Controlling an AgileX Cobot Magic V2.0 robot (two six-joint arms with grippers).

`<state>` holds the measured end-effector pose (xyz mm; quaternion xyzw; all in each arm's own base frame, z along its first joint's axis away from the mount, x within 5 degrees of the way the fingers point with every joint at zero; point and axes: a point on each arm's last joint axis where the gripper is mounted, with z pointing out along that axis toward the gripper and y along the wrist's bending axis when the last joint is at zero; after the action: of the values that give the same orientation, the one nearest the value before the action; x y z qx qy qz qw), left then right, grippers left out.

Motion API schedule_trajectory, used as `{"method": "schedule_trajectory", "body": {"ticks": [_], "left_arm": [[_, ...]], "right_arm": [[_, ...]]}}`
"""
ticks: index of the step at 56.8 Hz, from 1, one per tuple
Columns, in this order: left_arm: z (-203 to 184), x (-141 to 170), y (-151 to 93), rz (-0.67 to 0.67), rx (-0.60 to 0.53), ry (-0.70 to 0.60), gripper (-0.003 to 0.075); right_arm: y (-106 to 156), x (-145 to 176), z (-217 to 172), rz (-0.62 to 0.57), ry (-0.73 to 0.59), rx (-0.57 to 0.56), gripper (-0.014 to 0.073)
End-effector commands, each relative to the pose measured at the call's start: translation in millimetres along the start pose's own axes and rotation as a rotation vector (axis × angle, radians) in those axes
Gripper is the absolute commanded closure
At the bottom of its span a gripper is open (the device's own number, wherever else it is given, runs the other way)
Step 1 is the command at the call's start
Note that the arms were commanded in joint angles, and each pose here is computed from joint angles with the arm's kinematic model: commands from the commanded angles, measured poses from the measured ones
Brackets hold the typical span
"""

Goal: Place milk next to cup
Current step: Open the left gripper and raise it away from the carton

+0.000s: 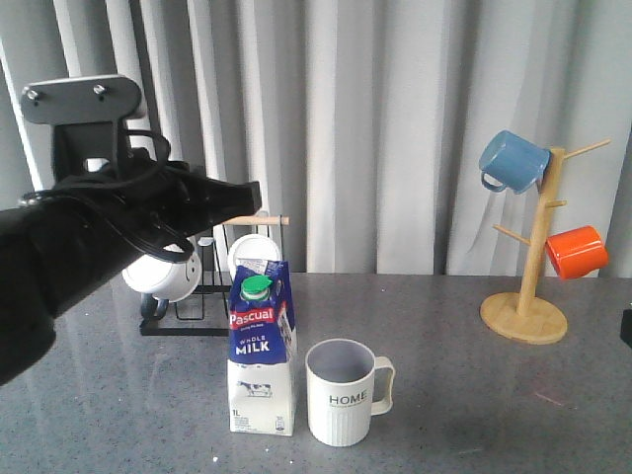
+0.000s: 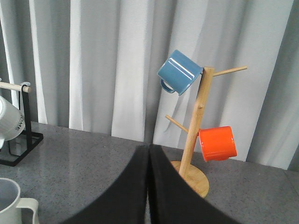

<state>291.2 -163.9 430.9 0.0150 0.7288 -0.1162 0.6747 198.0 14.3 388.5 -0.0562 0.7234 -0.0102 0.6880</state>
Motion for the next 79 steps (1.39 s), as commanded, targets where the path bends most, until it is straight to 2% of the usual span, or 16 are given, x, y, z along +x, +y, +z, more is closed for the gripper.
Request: {"method": "schedule_trajectory", "body": {"ticks": [1, 7, 18, 23, 28, 37, 44, 50, 51, 52, 56, 61, 64, 70, 74, 79], "left_arm": [[-18, -28, 1, -0.010, 0.030, -0.084, 0.0728], [-19, -29, -2, -0.031, 0.073, -0.088, 0.0728], [-24, -29, -27, -0.013, 0.349, -0.101, 0.0728], [-26, -29, -33, -0.010, 0.417, -0.101, 0.0728], [-26, -29, -33, -0.051, 0.428, -0.091, 0.0728], [-22, -23, -32, -0.071, 0.372, -0.066, 0.0728], [-24, -10, -39, 0.061, 0.337, -0.089, 0.0728], [-29, 1, -40, 0.107, 0.366, -0.127, 0.0728], [-30, 3, -40, 0.073, 0.380, -0.118, 0.0728], [-32, 4, -40, 0.108, 0.393, -0.133, 0.0728], [-39, 10, -32, 0.084, 0.435, -0.105, 0.0728], [-48, 20, -11, 0.083, 0.421, 0.007, 0.0728], [-53, 27, 6, 0.033, 0.364, 0.100, 0.0727], [-71, 39, 40, 0.022, 0.226, 0.218, 0.0727], [-86, 48, 60, 0.051, 0.172, 0.226, 0.0727], [-107, 62, 79, 0.137, 0.150, 0.155, 0.0727]], "right_arm": [[-1, -16, -3, -0.008, -0.099, -0.005, 0.0603], [-1, -16, -3, -0.008, -0.099, -0.005, 0.0603], [-1, -16, -3, -0.008, -0.099, -0.005, 0.0603], [-1, -16, -3, -0.008, -0.099, -0.005, 0.0603], [-1, -16, -3, -0.008, -0.099, -0.005, 0.0603], [-1, -16, -3, -0.008, -0.099, -0.005, 0.0603], [-1, -16, -3, -0.008, -0.099, -0.005, 0.0603], [-1, -16, -3, -0.008, -0.099, -0.005, 0.0603], [-1, -16, -3, -0.008, -0.099, -0.005, 0.0603], [-1, -16, -3, -0.008, -0.099, -0.005, 0.0603], [-1, -16, -3, -0.008, -0.099, -0.005, 0.0603], [-1, -16, -3, -0.008, -0.099, -0.005, 0.0603], [-1, -16, -3, -0.008, -0.099, -0.005, 0.0603], [-1, -16, -3, -0.008, -0.099, -0.005, 0.0603], [-1, -16, -3, -0.008, -0.099, -0.005, 0.0603], [-1, -16, -3, -0.008, -0.099, -0.005, 0.0603]]}}
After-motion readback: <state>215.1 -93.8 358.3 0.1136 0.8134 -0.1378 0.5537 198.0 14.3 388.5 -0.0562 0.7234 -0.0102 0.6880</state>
